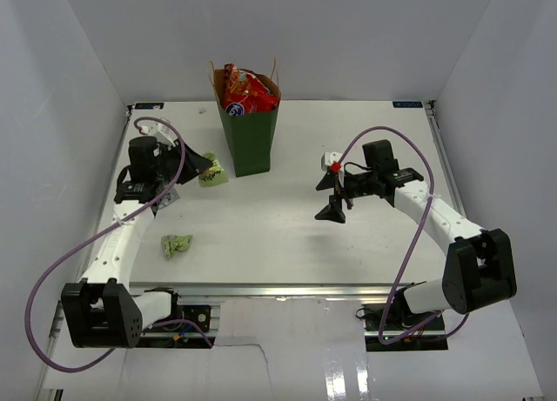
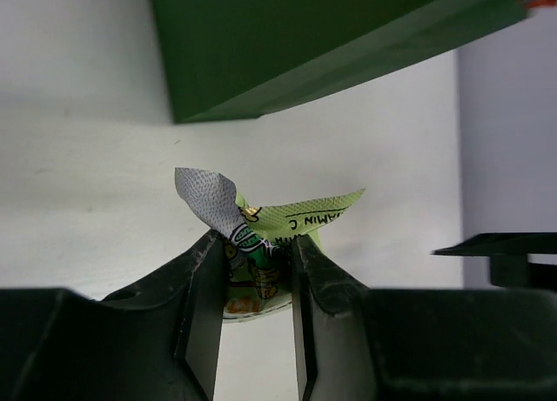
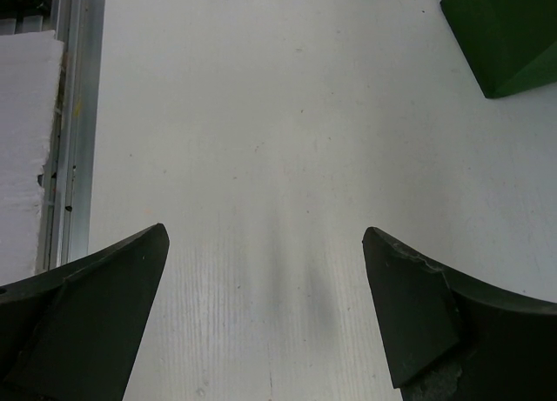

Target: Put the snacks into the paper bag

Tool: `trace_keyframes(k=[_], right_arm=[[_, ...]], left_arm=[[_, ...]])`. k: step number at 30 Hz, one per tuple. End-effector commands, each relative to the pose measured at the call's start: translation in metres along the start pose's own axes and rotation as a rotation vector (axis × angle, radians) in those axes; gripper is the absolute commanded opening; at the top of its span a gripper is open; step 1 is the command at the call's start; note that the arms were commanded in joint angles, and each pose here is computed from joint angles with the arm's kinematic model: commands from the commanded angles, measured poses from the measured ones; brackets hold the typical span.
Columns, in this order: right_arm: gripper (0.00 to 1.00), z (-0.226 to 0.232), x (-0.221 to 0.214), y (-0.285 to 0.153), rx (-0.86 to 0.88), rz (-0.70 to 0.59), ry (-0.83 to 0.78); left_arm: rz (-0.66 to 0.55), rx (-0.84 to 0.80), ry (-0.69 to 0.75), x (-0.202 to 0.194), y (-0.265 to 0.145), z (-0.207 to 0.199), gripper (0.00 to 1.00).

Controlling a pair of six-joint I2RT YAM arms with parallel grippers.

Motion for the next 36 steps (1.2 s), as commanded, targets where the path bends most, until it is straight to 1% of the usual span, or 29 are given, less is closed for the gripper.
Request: trace_keyframes(k=[1, 3, 5, 6, 8, 9, 10, 13, 16, 19, 20, 22, 24, 25, 29, 30, 33, 34, 35, 36], right_arm=[[0.98, -0.009, 0.020, -0.002, -0.004, -0.050, -0.059], [0.98, -0.010, 0.021, -0.002, -0.004, -0.050, -0.059], [0.98, -0.011, 0.022, -0.002, -0.006, -0.053, -0.061], [0.98, -0.011, 0.022, -0.002, -0.006, -0.053, -0.060], [0.98, -0.011, 0.023, -0.003, -0.009, -0.054, -0.062], [0.98, -0.011, 0.023, -0.003, -0.011, -0.053, -0.063], [0.98, -0.011, 0.024, -0.004, -0.013, -0.053, -0.066], [0.98, -0.010, 0.023, -0.005, -0.023, -0.049, -0.069], [0.98, -0.008, 0.022, -0.007, -0.031, -0.045, -0.071], [0.98, -0.007, 0.021, -0.009, -0.036, -0.047, -0.068], [0.98, -0.007, 0.021, -0.009, -0.036, -0.047, -0.068], [0.98, -0.006, 0.020, -0.010, -0.037, -0.046, -0.066], [0.98, -0.006, 0.020, -0.011, -0.039, -0.048, -0.068], [0.98, -0.007, 0.020, -0.011, -0.042, -0.047, -0.069], [0.98, -0.008, 0.019, -0.012, -0.044, -0.044, -0.075], [0.98, -0.008, 0.019, -0.012, -0.042, -0.043, -0.080], [0.98, -0.002, 0.018, -0.009, 0.013, -0.051, -0.114], [0.98, 0.002, 0.021, -0.008, 0.053, -0.070, -0.146], [0.98, 0.012, 0.017, -0.005, 0.106, -0.053, -0.196], [0.98, 0.015, 0.015, -0.003, 0.128, -0.046, -0.215]], left_arm=[[-0.149, -0.275, 0.012, 0.045, -0.023, -0.062, 0.30], [-0.228, -0.363, 0.025, 0.074, -0.034, -0.091, 0.30], [-0.263, -0.410, 0.044, 0.091, -0.030, -0.113, 0.30], [-0.279, -0.455, 0.073, 0.105, -0.027, -0.137, 0.29], [-0.312, -0.489, 0.115, 0.121, -0.022, -0.163, 0.29], [-0.358, -0.549, 0.186, 0.134, -0.032, -0.195, 0.30], [-0.345, -0.541, 0.200, 0.137, -0.011, -0.200, 0.30], [-0.401, -0.527, 0.273, 0.160, 0.012, -0.219, 0.30], [-0.452, -0.469, 0.330, 0.178, 0.036, -0.220, 0.30], [-0.498, -0.384, 0.383, 0.190, 0.055, -0.211, 0.30], [-0.488, -0.349, 0.394, 0.188, 0.071, -0.203, 0.31], [-0.491, -0.280, 0.413, 0.189, 0.088, -0.191, 0.32], [-0.490, -0.239, 0.420, 0.189, 0.096, -0.183, 0.34], [-0.474, -0.226, 0.421, 0.185, 0.104, -0.178, 0.38], [-0.440, -0.233, 0.408, 0.179, 0.108, -0.177, 0.50], [-0.439, -0.232, 0.404, 0.179, 0.107, -0.178, 0.57], [-0.465, -0.248, 0.394, 0.186, 0.095, -0.185, 0.67], [-0.471, -0.274, 0.397, 0.189, 0.087, -0.192, 0.69], [-0.476, -0.295, 0.397, 0.190, 0.081, -0.198, 0.70], [-0.488, -0.313, 0.397, 0.195, 0.072, -0.204, 0.75]])
Point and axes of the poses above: each gripper's point midway between its finger pads, its own y axis out along the fingers, its own z axis along the line the jaws close on, x = y × z, the point moved 5 cm from there along -y, back along the fingers, and after that the axes turned 2 degrees about y, right-handed, at the moved point
